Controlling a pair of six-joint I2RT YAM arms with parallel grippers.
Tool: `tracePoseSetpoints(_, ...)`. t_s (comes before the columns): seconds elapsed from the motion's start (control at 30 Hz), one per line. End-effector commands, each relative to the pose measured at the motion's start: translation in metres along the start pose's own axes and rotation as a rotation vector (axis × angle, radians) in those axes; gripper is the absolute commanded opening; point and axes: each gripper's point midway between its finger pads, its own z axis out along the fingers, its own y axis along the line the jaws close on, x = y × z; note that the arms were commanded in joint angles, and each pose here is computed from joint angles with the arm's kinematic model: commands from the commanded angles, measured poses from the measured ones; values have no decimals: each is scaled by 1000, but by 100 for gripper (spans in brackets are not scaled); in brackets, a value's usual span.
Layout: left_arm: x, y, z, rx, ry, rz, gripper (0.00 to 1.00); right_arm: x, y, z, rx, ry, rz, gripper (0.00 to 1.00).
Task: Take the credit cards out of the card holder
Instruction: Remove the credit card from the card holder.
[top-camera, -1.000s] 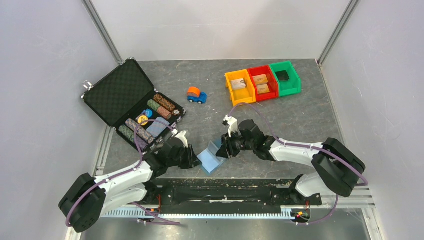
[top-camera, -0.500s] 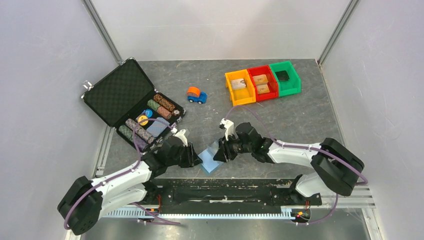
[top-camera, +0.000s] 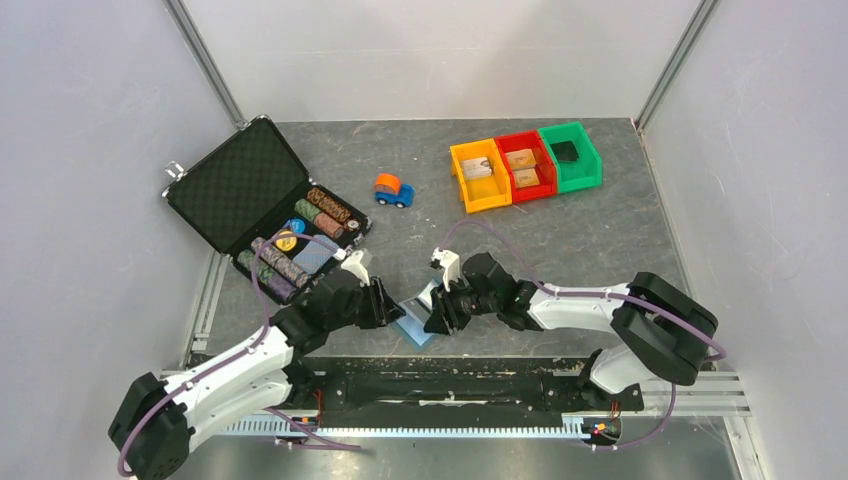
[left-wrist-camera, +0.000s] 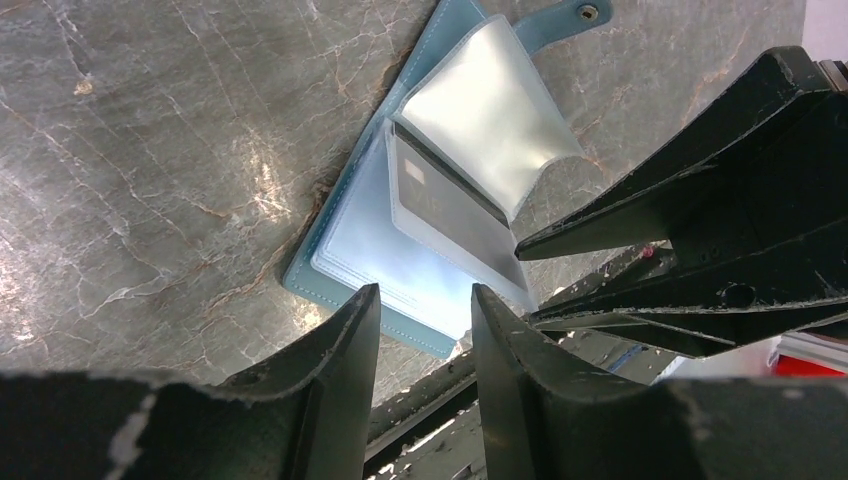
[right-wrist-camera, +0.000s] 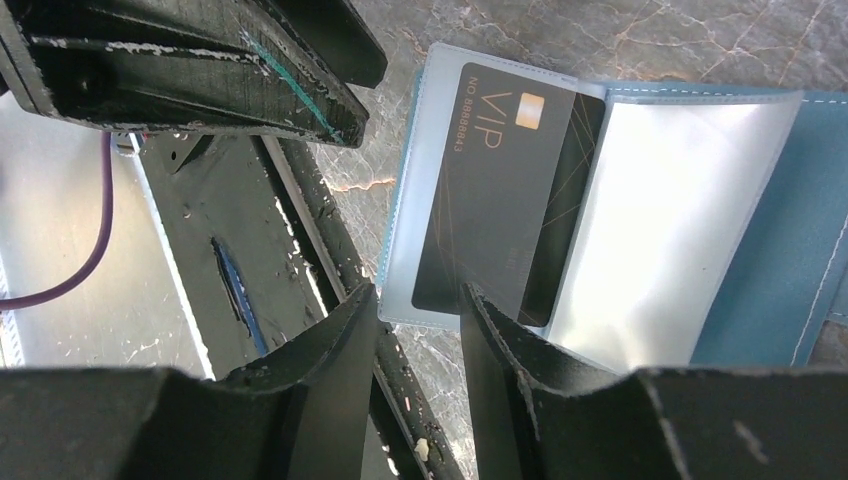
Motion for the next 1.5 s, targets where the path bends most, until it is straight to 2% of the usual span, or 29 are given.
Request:
tracePoseSetpoints(0.0, -17, -15, -4, 31, -47, -25, 46, -24, 10, 2, -24, -56, -32, 39)
tracePoseSetpoints(0.4, -15, -20, 0, 56, -34, -26, 43, -42, 13, -7, -24, -103, -43, 39)
tracePoseSetpoints(0.67, -4, -18, 12, 78, -2, -40, 33, -51, -17, -13, 27, -121, -7, 37)
tracePoseSetpoints(0.8, -2, -19, 19, 99, 3, -42, 32, -48, -25, -10, 13, -95, 10, 35)
tracePoseSetpoints(1.2, 25, 23, 30, -32, 58, -56, 27, -28, -43, 9, 19, -24, 55, 35)
tracePoseSetpoints(1.47, 28, 32, 28, -64, 54, -45, 27, -13, -43, 12, -12, -10, 110, 35)
